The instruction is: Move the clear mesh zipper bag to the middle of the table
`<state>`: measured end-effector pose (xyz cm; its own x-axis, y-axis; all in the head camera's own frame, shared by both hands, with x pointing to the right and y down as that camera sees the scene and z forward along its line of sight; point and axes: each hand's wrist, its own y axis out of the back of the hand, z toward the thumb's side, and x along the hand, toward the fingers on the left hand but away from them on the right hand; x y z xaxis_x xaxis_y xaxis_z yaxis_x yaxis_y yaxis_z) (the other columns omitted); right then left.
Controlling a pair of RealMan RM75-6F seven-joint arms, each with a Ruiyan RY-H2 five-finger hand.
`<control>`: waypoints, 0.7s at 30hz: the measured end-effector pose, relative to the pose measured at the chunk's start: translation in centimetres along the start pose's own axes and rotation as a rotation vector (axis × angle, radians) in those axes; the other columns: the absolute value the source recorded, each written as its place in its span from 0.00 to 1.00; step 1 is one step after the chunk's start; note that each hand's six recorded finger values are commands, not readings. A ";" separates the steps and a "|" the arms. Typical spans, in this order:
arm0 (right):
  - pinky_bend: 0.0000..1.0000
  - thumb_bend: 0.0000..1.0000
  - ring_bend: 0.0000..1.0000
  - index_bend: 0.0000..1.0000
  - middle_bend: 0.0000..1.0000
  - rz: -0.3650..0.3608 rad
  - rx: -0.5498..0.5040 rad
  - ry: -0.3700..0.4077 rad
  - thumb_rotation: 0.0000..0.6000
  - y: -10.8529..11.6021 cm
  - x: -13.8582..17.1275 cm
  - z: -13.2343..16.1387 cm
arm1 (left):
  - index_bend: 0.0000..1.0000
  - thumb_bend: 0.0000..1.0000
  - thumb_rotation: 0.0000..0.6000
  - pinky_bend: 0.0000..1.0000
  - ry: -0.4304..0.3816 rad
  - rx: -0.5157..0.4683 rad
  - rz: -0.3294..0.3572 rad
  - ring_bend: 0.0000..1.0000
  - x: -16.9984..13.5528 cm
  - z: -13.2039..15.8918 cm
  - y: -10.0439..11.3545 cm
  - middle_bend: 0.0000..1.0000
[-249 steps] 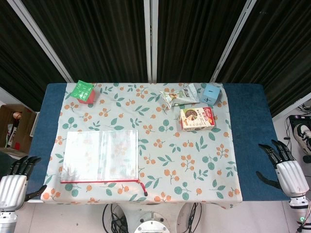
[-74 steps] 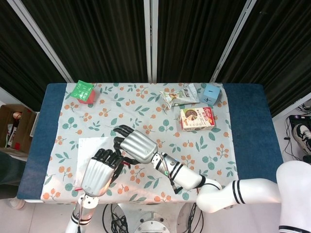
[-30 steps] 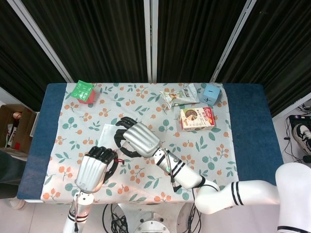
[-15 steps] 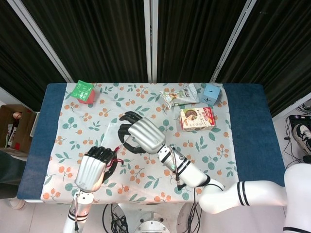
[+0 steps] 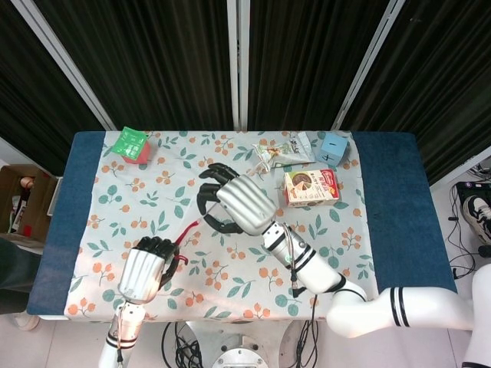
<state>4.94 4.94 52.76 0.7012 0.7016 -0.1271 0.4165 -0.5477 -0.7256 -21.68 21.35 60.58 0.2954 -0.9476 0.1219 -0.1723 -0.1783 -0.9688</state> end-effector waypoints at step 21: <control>0.15 0.49 0.21 0.93 0.47 -0.037 0.020 -0.019 1.00 2.8 2.5 -1.4 | 0.70 0.38 1.00 0.52 0.020 0.059 -0.207 0.51 -1.2 -1.5 -6.5 0.56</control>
<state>8.65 4.49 51.33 0.6747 0.7294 -0.1125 0.4298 -0.5122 -0.7435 -22.31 23.28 67.06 0.3001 -0.8973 0.3236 -0.0544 -0.3548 -0.9333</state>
